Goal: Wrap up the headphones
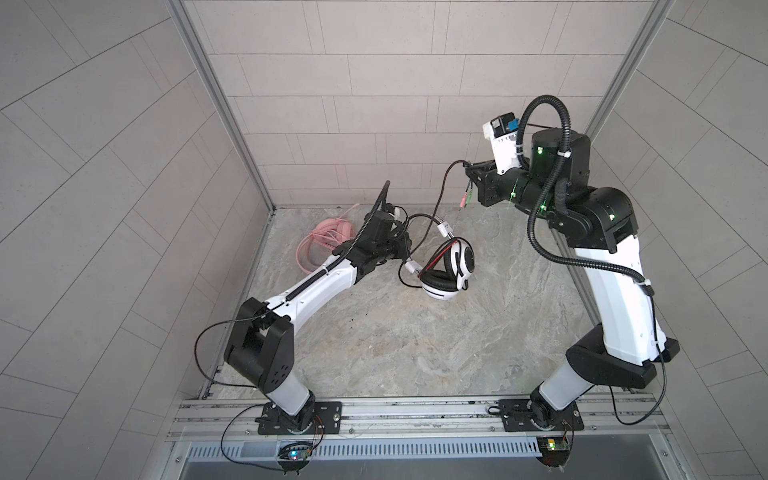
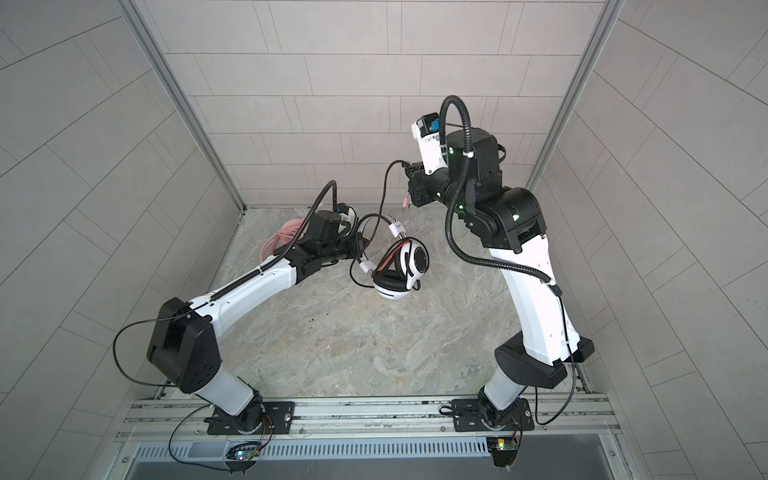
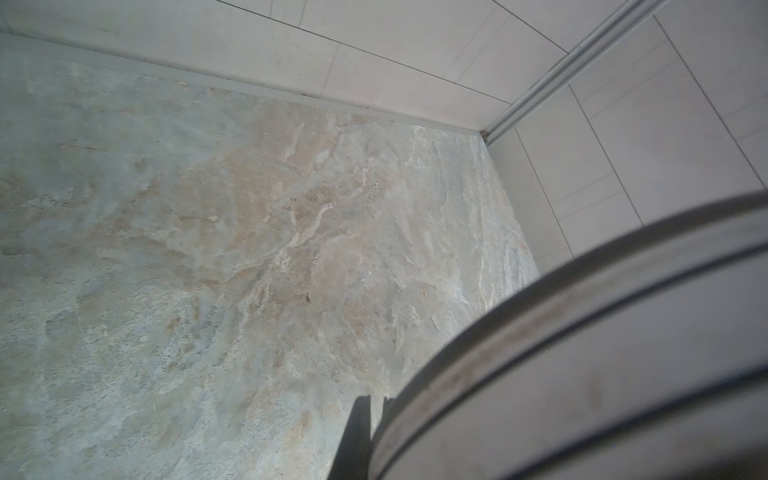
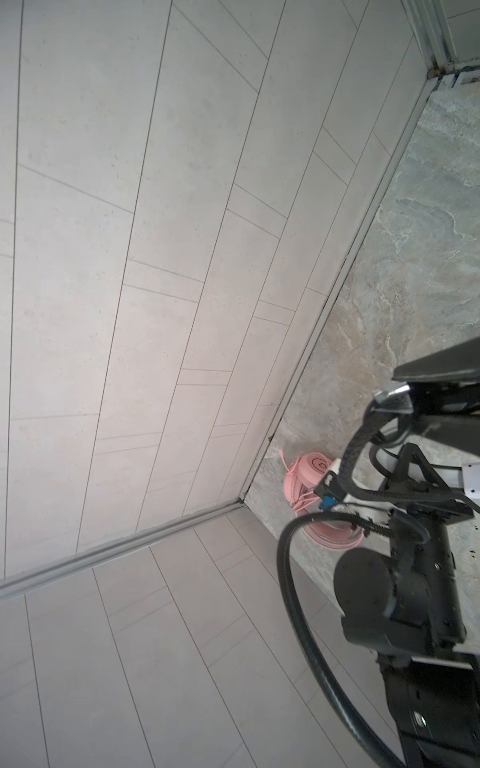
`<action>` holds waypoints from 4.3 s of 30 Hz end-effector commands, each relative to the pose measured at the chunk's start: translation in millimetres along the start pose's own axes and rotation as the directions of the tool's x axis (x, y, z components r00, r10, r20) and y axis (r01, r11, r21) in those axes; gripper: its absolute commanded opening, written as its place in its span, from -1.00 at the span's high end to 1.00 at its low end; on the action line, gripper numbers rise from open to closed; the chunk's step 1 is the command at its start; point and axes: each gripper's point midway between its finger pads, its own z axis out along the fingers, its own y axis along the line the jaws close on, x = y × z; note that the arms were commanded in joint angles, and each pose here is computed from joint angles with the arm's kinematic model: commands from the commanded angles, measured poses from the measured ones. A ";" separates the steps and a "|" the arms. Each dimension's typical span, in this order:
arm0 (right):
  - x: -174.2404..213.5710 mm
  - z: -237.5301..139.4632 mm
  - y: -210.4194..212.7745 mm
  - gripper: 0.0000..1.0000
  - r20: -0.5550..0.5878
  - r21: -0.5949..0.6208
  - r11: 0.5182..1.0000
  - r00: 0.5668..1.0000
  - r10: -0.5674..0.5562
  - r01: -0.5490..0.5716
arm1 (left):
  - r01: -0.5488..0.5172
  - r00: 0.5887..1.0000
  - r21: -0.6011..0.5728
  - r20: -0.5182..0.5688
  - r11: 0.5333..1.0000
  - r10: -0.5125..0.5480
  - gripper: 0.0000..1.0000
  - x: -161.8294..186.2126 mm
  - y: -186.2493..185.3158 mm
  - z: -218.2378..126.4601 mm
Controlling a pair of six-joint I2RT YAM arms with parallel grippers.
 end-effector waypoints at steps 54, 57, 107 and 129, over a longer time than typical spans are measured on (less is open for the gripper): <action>-34.9 -62.9 -91.8 1.00 0.292 -0.124 0.934 0.887 0.358 -0.335 | 0.143 0.982 -0.042 -0.115 0.989 -0.147 1.00 21.1 75.1 -52.9; -24.5 -46.6 -108.1 1.00 0.269 -0.059 0.937 0.899 0.347 -0.344 | 0.108 0.987 0.007 -0.120 0.994 -0.106 1.00 22.3 65.4 -59.4; 242.6 160.3 -131.1 1.00 -0.201 0.169 0.879 0.858 0.473 -0.446 | 0.157 0.826 0.660 0.320 0.735 -0.464 1.00 -186.1 -33.3 -174.6; 304.1 169.9 38.2 1.00 -0.305 -0.050 0.918 0.881 0.362 -0.394 | 0.351 0.595 0.418 0.592 0.838 -0.544 1.00 -221.9 0.8 -146.6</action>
